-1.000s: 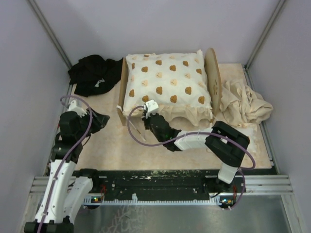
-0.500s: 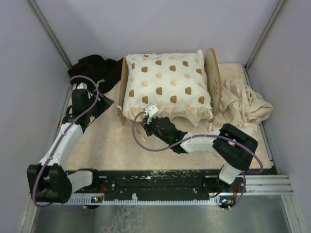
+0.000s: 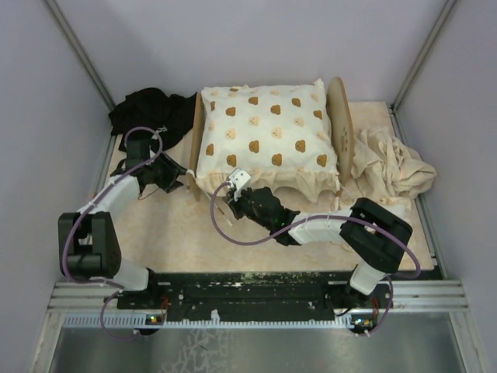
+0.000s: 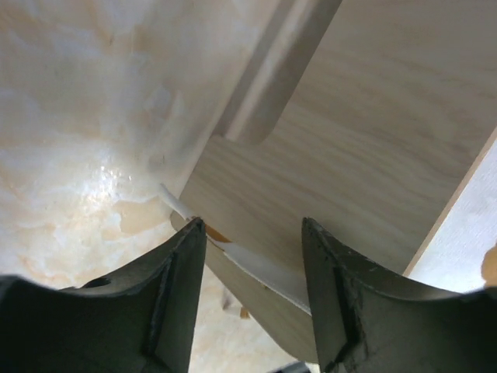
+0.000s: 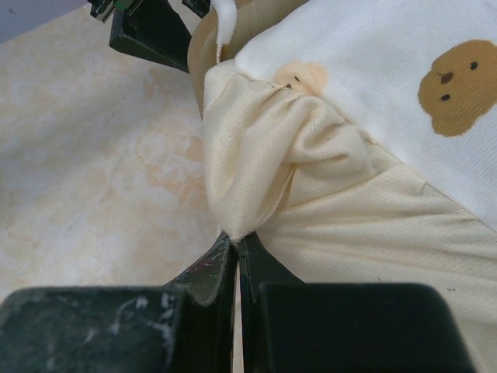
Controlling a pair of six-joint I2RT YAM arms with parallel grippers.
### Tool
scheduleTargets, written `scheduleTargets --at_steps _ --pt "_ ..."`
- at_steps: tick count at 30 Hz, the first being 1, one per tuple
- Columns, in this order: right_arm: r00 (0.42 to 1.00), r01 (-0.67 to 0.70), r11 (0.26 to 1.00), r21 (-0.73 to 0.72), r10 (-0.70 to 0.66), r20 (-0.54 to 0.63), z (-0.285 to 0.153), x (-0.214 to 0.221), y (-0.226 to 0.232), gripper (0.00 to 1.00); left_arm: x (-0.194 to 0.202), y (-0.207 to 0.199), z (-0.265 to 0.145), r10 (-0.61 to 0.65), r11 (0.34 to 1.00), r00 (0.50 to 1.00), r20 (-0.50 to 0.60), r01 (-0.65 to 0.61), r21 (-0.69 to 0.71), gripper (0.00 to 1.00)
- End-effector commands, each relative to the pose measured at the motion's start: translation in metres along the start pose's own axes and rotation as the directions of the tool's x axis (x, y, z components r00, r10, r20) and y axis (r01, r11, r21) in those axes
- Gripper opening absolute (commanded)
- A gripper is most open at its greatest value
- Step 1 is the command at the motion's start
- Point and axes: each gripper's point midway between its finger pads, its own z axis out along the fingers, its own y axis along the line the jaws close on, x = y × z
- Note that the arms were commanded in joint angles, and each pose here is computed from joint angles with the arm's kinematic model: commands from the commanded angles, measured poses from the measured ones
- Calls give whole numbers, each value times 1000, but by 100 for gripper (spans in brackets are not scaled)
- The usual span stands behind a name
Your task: Set up the pet bed
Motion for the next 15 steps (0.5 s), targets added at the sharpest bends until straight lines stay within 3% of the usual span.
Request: scheduleTargets --at_steps 1,9,15 --pt "997 8 999 -32 -6 78 -5 -24 5 0 14 -11 -8 -7 998 996 -87 12 63 54" --pt "997 13 1000 -17 -12 81 -6 -22 2 0 26 -11 -41 43 994 998 -44 -38 105 31" --pt "997 0 1000 -21 2 81 -6 -22 3 0 57 16 -51 34 995 997 -66 -27 95 29"
